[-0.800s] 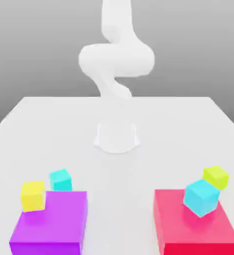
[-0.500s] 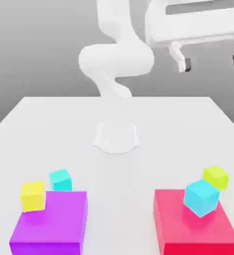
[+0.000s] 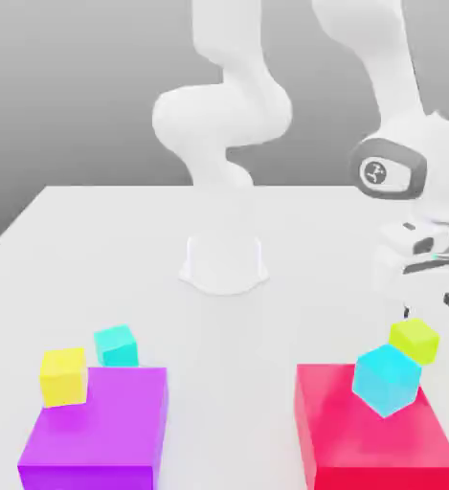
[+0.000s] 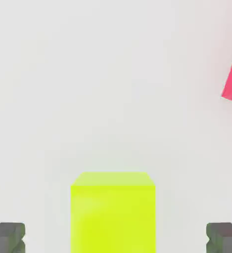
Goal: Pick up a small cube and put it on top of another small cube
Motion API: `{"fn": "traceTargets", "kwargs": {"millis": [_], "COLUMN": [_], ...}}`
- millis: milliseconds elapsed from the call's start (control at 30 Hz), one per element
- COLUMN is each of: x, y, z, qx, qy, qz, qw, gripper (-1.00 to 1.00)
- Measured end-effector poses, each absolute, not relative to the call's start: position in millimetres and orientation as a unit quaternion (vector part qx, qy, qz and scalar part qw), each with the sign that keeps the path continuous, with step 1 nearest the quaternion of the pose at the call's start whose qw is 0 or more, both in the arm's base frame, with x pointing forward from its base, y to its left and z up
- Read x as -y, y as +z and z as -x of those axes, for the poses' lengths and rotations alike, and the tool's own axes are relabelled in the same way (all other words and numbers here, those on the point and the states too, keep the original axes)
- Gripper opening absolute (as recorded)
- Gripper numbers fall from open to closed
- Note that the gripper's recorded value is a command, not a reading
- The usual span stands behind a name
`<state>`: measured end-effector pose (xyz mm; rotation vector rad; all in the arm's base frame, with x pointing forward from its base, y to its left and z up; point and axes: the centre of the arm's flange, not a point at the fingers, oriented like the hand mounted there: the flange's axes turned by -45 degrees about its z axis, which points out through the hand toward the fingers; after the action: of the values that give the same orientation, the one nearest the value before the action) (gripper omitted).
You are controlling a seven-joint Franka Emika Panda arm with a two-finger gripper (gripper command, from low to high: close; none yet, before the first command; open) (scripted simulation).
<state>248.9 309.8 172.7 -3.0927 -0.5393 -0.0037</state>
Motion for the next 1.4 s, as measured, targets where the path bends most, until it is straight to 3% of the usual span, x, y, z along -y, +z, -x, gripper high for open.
{"fn": "traceTargets", "kwargs": {"millis": [100, 133, 367, 600, 767, 967, 1167, 1400], "x": [-309, -309, -309, -297, -183, -56, 75, 167], "y": [142, 135, 135, 196, 221, 242, 254, 245], "z": [-247, -247, -247, -258, -334, -357, -331, -271], "qx": [0.172, 0.172, 0.172, 0.167, 0.113, 0.096, 0.057, 0.027], "qy": [0.000, 0.000, 0.000, -0.003, -0.013, -0.011, -0.002, -0.001], "qz": [0.985, 0.985, 0.985, 0.986, 0.993, 0.995, 0.998, 1.000], "qw": [0.001, 0.001, 0.001, -0.002, -0.018, -0.029, -0.023, 0.006], "gripper": [0.00, -1.00, -1.00, -1.00, -1.00, -1.00, -1.00, -1.00]}}
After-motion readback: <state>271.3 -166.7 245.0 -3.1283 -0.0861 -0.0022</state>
